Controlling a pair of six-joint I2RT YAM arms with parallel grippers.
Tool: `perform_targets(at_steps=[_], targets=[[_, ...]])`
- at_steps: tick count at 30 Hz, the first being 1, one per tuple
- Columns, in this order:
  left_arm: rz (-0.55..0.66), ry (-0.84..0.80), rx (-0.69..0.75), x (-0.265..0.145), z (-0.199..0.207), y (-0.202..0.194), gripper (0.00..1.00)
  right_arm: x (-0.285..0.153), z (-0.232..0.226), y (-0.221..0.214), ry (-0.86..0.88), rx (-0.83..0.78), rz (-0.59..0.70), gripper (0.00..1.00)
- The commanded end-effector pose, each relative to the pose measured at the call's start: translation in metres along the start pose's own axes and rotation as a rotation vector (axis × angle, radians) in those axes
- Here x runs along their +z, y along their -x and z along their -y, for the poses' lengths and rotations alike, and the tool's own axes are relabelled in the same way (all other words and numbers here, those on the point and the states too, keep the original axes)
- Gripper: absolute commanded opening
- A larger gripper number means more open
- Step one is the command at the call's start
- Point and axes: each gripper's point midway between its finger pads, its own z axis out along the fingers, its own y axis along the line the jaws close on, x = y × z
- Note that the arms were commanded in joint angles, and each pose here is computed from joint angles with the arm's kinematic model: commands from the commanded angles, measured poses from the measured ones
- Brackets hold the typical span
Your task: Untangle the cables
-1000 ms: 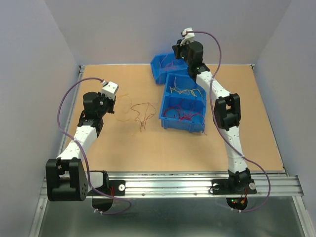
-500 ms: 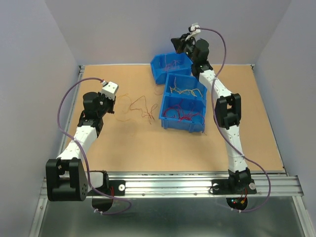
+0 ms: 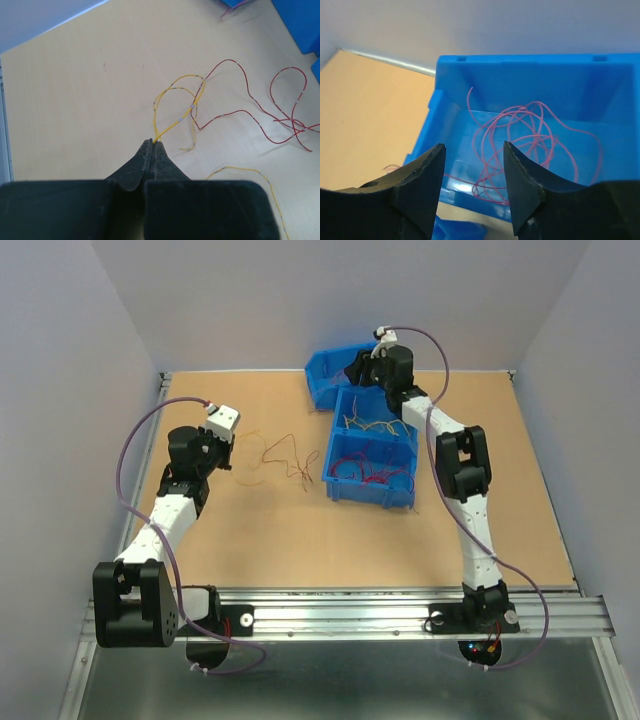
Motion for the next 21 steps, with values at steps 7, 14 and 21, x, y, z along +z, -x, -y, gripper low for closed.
perform_targets(at_steps=[7, 14, 21], targets=[[0.082, 0.025, 0.030, -0.007, -0.009, 0.030, 0.00, -0.055, -0.058, 0.084, -0.069, -0.199, 0.051, 0.71], [0.083, 0.023, 0.033, -0.007, -0.008, 0.031, 0.00, -0.063, -0.111, 0.024, 0.002, -0.423, -0.192, 0.72], [0.080, 0.027, 0.033, -0.006, -0.009, 0.030, 0.00, -0.045, -0.140, -0.008, 0.063, -0.620, -0.228, 0.72]])
